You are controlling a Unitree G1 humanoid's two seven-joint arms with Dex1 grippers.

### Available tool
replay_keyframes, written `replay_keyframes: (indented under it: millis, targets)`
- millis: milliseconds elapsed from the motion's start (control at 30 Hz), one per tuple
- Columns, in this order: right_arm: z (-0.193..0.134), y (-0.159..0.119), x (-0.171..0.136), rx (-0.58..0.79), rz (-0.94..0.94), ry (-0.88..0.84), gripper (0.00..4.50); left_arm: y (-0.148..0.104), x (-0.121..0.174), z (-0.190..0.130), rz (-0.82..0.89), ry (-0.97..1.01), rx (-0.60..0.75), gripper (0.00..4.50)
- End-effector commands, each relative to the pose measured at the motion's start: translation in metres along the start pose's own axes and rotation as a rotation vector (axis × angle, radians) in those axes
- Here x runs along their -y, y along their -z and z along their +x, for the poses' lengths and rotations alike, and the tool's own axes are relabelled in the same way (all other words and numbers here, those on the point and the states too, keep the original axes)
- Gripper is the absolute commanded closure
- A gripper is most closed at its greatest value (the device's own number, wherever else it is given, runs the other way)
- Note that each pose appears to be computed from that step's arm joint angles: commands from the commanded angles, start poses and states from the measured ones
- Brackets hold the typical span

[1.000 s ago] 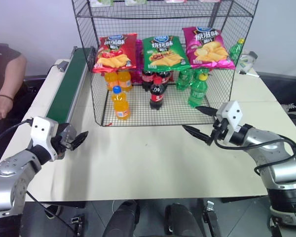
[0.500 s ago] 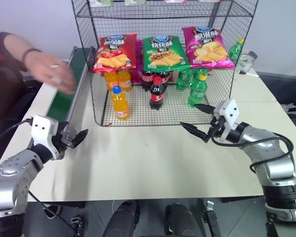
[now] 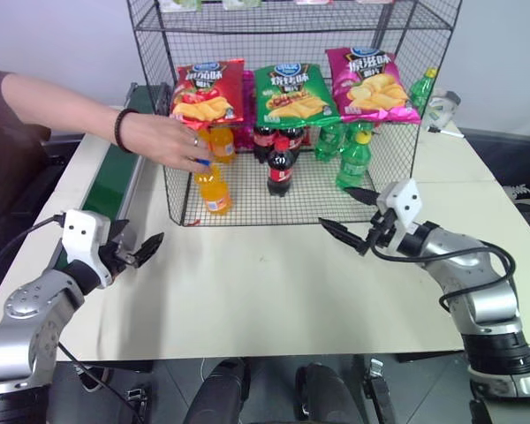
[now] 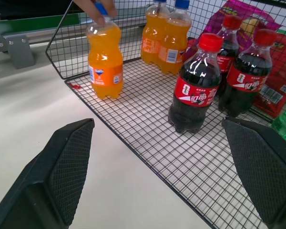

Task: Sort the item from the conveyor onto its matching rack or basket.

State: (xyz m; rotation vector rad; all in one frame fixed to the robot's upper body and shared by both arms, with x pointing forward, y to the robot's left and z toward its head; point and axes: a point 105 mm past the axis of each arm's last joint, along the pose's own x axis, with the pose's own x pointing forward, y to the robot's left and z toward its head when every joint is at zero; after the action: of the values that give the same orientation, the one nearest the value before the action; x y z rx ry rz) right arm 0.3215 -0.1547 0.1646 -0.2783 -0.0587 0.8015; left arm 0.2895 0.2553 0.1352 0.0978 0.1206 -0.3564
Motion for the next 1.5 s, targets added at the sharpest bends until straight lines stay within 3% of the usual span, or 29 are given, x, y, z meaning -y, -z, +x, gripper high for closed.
replay_keyframes:
  millis: [33, 633, 800, 1067, 1500]
  targets:
    - [0.004, -0.017, -0.001, 0.055, -0.047, -0.007, 0.00, -0.013, -0.003, -0.002, 0.021, -0.013, 0.043, 0.04]
    - [0.015, -0.019, -0.010, 0.077, -0.036, -0.042, 0.00, -0.014, -0.013, -0.008, 0.010, -0.087, 0.062, 0.04]
    - [0.018, -0.020, -0.012, 0.088, -0.030, -0.046, 0.00, -0.014, -0.031, -0.013, 0.004, -0.183, 0.084, 0.04]
    - [0.024, -0.023, -0.019, 0.107, -0.023, -0.070, 0.00, -0.007, -0.087, -0.034, -0.042, -0.506, 0.134, 0.04]
    - [0.032, -0.024, -0.032, 0.129, -0.010, -0.094, 0.00, -0.001, -0.103, -0.048, -0.045, -0.635, 0.205, 0.04]
